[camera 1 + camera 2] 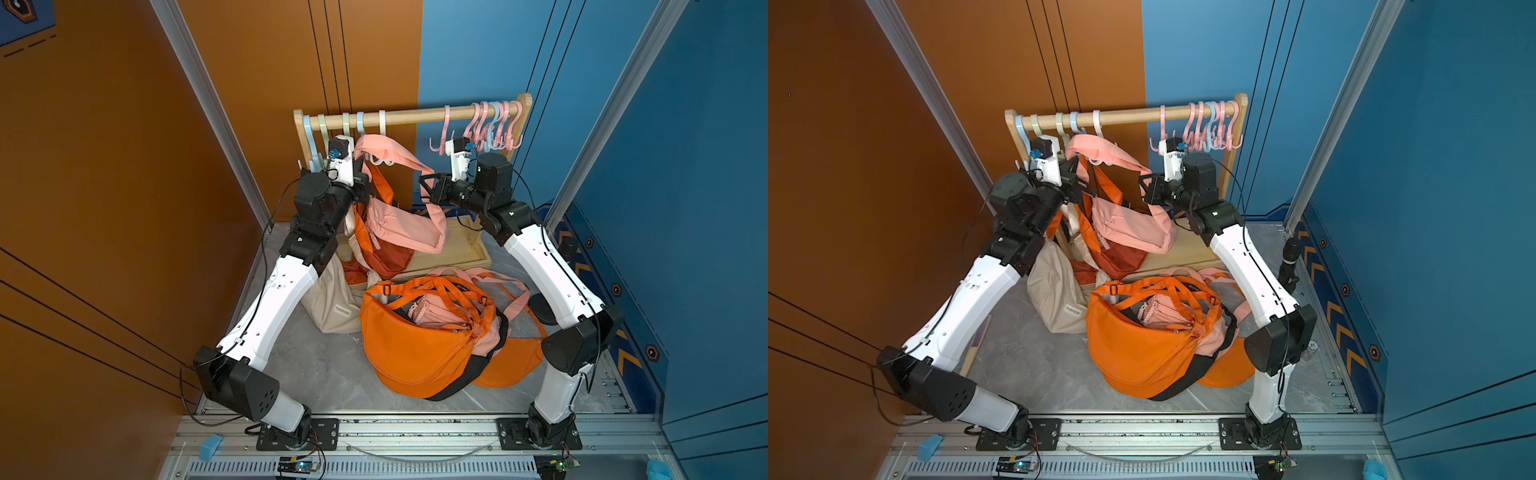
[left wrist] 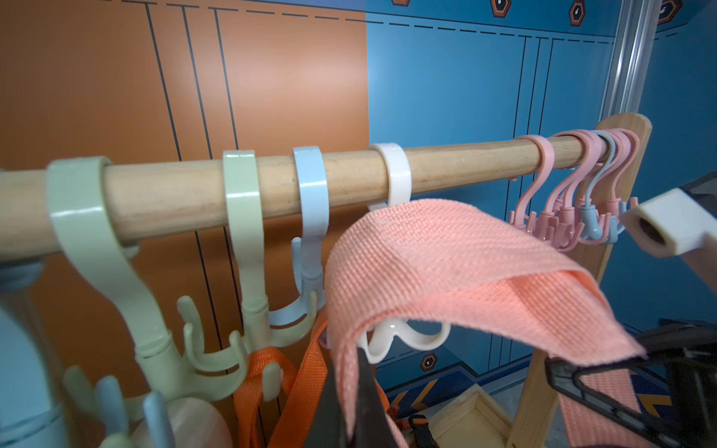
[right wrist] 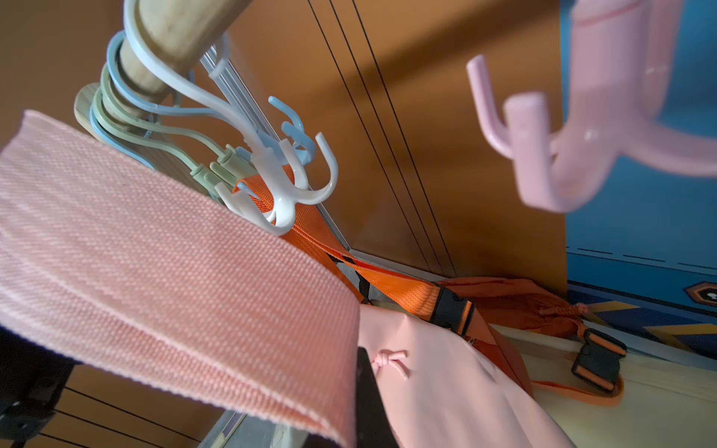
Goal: Take the bag off the hook
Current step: Pick up the bag from the hook, then place the bag inside the bag.
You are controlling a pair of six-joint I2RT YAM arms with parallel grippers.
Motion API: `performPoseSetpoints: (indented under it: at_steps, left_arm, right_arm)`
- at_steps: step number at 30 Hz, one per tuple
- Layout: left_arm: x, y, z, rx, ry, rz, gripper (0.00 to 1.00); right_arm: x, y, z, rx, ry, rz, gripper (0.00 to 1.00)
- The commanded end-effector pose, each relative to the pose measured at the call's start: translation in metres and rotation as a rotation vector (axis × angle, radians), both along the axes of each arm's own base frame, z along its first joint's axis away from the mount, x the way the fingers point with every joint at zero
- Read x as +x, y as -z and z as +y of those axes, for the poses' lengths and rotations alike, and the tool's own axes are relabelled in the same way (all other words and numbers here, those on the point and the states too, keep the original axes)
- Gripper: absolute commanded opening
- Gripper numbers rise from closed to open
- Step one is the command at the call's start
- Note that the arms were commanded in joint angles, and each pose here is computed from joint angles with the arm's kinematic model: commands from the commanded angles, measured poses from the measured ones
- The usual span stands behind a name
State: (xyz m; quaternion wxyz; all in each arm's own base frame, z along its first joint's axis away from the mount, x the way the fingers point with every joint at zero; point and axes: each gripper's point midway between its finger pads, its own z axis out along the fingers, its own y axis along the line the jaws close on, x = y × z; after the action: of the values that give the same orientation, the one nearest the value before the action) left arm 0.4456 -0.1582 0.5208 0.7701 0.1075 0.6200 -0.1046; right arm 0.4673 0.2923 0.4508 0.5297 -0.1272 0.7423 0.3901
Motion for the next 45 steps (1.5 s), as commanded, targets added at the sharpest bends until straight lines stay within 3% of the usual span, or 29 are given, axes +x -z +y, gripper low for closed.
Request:
performPoseSetpoints:
  at_steps: [1, 16, 32, 45]
  left_arm:
    - [-0.024, -0.020, 0.014, 0.004, -0.030, -0.060, 0.00]
    - [-0.107, -0.011, 0.020, 0.067, 0.017, -0.052, 0.00]
    - [-0.208, 0.001, 0.067, 0.052, -0.009, -0.065, 0.00]
    - [-0.279, 0.051, 0.105, 0.105, -0.030, -0.033, 0.00]
  right_arm:
    - [-0.028, -0.031, -0.001, -0.011, -0.004, -0.073, 0.00]
    - [-0.113, -0.049, 0.011, -0.063, -0.052, -0.173, 0.00]
    - [-0.214, -0.044, 0.032, -0.154, -0.197, -0.255, 0.00]
    - [-0.296, -0.024, 0.053, -0.259, -0.351, -0.340, 0.00]
